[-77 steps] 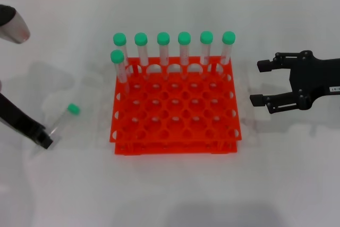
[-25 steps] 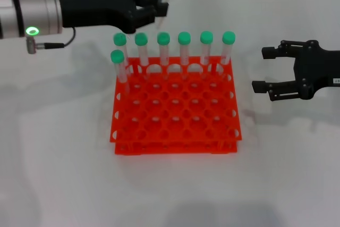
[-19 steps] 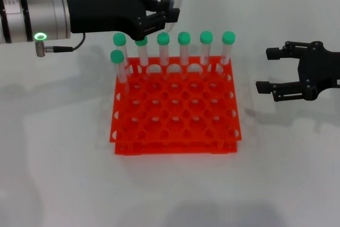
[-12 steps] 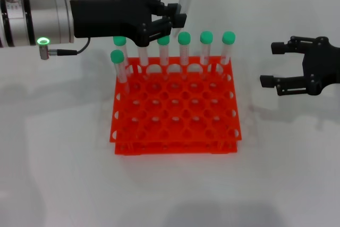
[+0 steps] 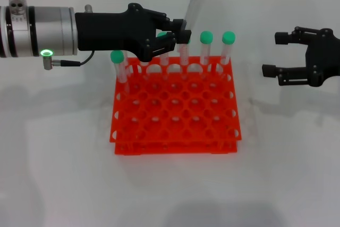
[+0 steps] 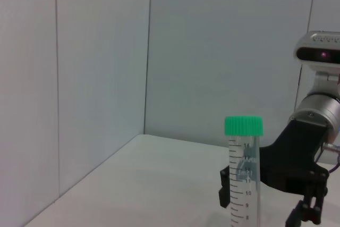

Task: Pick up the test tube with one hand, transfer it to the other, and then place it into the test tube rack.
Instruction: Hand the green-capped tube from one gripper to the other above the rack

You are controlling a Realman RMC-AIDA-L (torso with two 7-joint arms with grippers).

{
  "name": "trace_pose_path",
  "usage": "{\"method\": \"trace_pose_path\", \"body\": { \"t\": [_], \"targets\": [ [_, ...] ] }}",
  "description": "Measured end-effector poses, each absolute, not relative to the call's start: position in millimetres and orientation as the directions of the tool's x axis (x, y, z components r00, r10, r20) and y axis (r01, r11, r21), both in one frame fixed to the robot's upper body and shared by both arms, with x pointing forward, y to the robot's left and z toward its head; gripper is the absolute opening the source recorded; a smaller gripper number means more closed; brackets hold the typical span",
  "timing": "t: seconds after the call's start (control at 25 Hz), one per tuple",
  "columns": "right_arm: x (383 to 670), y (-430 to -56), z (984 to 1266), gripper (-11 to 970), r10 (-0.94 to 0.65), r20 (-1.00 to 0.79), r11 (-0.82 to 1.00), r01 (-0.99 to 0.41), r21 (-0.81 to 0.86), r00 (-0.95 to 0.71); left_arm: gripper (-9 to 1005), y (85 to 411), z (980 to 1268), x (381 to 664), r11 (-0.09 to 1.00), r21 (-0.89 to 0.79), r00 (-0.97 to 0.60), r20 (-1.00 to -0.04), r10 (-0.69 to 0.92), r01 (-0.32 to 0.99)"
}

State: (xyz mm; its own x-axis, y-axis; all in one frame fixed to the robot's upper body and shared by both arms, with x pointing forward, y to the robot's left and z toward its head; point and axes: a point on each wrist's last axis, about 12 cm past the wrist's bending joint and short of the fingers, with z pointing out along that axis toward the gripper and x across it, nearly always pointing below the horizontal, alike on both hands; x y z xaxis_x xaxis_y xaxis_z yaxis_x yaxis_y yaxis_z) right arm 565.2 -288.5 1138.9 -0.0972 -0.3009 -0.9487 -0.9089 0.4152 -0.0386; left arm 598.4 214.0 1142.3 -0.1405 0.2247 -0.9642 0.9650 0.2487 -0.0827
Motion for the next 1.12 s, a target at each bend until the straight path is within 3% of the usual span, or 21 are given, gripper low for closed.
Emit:
{"method": "trace_pose_path", "body": {
  "t": [0.64,1.12],
  "targets": [
    [566.1,-288.5,1141.4,839,-0.259,-0.961,0.431,-0.902,-0.028,-0.094,195,214.4,1140.8,596.2,0.247,-0.094,-0.149,-0.965,0.217,0.965],
    [563.5,-296.1,1151.3,838,-0.09,-0.989,0.476,-0.877,0.062,-0.118,195,214.0,1139.7,595.5,0.247,-0.095,-0.151,-0.964,0.218,0.964]
  ]
}}
